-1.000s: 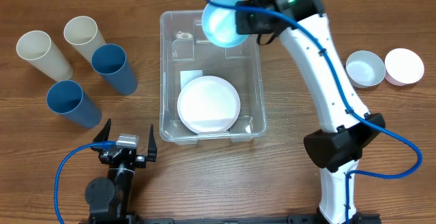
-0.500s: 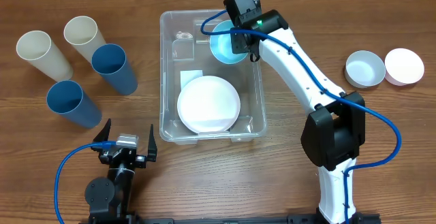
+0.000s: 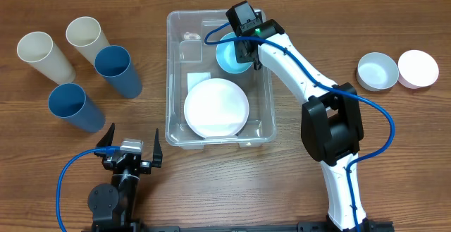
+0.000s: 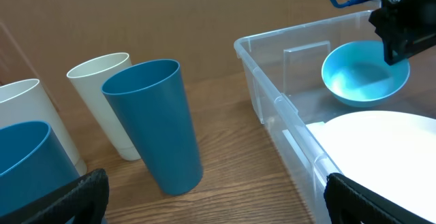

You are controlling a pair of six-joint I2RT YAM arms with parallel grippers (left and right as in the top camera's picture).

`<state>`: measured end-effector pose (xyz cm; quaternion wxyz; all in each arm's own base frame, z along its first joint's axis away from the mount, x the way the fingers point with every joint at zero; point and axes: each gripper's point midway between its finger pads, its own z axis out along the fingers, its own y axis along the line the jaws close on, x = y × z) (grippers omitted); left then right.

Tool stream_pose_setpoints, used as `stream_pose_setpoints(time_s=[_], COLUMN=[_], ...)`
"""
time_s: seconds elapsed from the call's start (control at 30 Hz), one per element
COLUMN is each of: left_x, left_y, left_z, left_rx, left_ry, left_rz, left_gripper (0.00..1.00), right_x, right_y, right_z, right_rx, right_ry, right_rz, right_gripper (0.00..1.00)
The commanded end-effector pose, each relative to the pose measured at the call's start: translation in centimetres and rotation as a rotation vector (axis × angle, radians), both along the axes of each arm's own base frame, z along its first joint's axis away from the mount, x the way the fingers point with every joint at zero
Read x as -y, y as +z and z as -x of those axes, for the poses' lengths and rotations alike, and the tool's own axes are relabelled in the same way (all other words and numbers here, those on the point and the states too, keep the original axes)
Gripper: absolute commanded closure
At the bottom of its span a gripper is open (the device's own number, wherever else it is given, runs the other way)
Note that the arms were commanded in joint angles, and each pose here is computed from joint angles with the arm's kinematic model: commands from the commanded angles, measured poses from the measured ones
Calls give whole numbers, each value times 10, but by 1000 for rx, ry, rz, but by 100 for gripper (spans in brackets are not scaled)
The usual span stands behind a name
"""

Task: Pack container
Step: 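Lower the light-blue bowl into the bin's back corner and release, then move the right gripper to the grey bowl and grip its rim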

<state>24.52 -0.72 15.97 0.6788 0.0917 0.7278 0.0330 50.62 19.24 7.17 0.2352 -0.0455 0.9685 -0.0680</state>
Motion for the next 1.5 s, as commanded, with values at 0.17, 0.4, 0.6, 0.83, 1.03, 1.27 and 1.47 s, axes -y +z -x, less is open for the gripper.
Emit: stream_pose_setpoints(time_s=[0.17,0.4,0.6,0.83,1.03,1.27,1.47], left_x=[-2,-2,-2,-2,-2,-2,-2], left_y=[-1,-1,-1,0,-1,-1,-1], left_z=[0,0,0,0,0,0,0], left_rx=[3,3,3,3,3,3,3], left_ry=[10,10,10,10,10,10,10], left_rz=[10,10,10,10,10,10,10], left_gripper=[0,0,0,0,0,0,0], right_x=[2,-1,-22,6,110,267,342], right_y=[8,26,91,176,175,159,106], right_z=[-7,-10,-1,26,41,64,105], right_rx=[34,52,85,113,-16,-101,-264], right_ry=[8,35,78,-179,-526,-883,-1114], right_rz=[12,27,-12,-201,-300,-331,-370], right_gripper=[74,73,69,66,46,45,46])
